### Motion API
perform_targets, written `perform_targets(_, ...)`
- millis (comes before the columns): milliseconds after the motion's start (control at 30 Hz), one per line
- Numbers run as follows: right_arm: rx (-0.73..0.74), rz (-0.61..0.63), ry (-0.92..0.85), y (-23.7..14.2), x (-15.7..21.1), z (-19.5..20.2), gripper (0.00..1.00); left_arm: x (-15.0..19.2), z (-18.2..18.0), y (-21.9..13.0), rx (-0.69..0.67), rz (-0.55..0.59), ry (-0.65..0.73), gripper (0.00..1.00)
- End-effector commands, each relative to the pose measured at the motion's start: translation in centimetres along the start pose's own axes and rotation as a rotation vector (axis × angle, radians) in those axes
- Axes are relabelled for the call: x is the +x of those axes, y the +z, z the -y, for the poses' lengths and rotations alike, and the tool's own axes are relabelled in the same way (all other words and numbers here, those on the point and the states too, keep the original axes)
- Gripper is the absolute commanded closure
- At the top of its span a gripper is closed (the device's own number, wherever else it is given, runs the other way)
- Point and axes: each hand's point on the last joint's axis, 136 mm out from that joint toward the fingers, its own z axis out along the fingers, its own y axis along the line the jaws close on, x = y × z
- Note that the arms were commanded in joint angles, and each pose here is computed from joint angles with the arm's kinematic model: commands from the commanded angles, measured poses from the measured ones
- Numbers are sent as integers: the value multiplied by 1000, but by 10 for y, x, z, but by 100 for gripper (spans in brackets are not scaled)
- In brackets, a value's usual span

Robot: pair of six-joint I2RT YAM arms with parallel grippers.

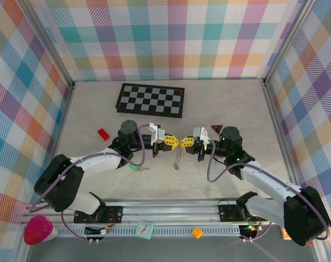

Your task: Put the keys on the keyring

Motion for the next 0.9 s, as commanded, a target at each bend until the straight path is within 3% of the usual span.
perform_targets(0, -43, 14, -76, 3, -16, -8, 100, -2, 8, 2, 14, 13, 41, 92)
perform_targets(200, -49, -100, -77, 0, 1, -11, 100, 27, 8, -5, -28, -161, 13, 88)
perform_targets(400, -90, -155, -53, 7, 9, -14, 100, 31, 8, -4, -21, -231, 23, 89)
perform_targets(867, -44, -235, -39, 11, 17, -4, 100, 29, 13, -5, 9, -251, 19, 81)
